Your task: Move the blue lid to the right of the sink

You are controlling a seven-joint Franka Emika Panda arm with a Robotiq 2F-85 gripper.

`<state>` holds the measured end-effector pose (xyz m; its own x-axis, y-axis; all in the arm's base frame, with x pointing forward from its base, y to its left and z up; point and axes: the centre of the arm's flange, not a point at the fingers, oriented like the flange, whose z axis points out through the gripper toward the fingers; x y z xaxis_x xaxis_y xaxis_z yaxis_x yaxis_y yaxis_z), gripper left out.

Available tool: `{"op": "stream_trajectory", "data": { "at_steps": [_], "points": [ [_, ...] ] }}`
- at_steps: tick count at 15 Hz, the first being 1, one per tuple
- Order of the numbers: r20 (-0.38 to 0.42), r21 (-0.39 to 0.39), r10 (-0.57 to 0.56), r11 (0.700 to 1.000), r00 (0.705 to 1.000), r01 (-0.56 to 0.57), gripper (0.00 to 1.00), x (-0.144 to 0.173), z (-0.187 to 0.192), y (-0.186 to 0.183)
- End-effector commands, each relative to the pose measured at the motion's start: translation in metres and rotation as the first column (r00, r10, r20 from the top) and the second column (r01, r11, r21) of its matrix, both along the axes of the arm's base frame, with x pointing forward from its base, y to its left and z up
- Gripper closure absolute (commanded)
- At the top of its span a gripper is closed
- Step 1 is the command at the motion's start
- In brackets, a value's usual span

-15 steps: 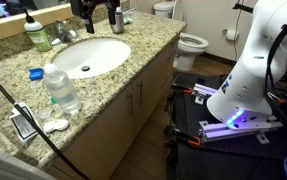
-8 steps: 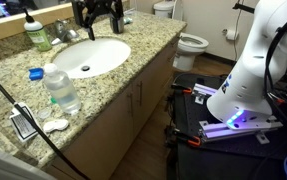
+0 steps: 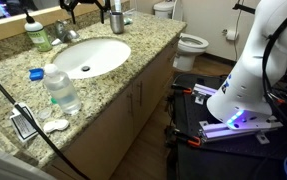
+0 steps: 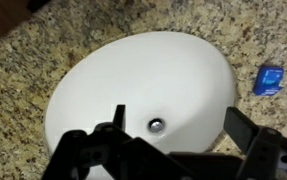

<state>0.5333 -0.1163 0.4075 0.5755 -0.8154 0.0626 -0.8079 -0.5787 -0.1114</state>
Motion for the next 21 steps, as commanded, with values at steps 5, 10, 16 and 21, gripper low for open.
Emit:
{"op": "stream_trajectory", "data": {
  "at_steps": [5,10,16,21],
  "points": [
    [0.031,0.025,-0.053,0.998,0.998,0.053,0.00,0.066,-0.024,0.003],
    [0.114,0.009,-0.075,0.997,0.991,0.074,0.00,0.143,-0.025,0.009],
    [0.144,0.091,0.039,0.994,0.989,-0.052,0.00,0.152,-0.035,0.053],
    [0.033,0.153,0.096,0.983,0.995,-0.100,0.00,0.164,-0.075,0.072]
  ]
}}
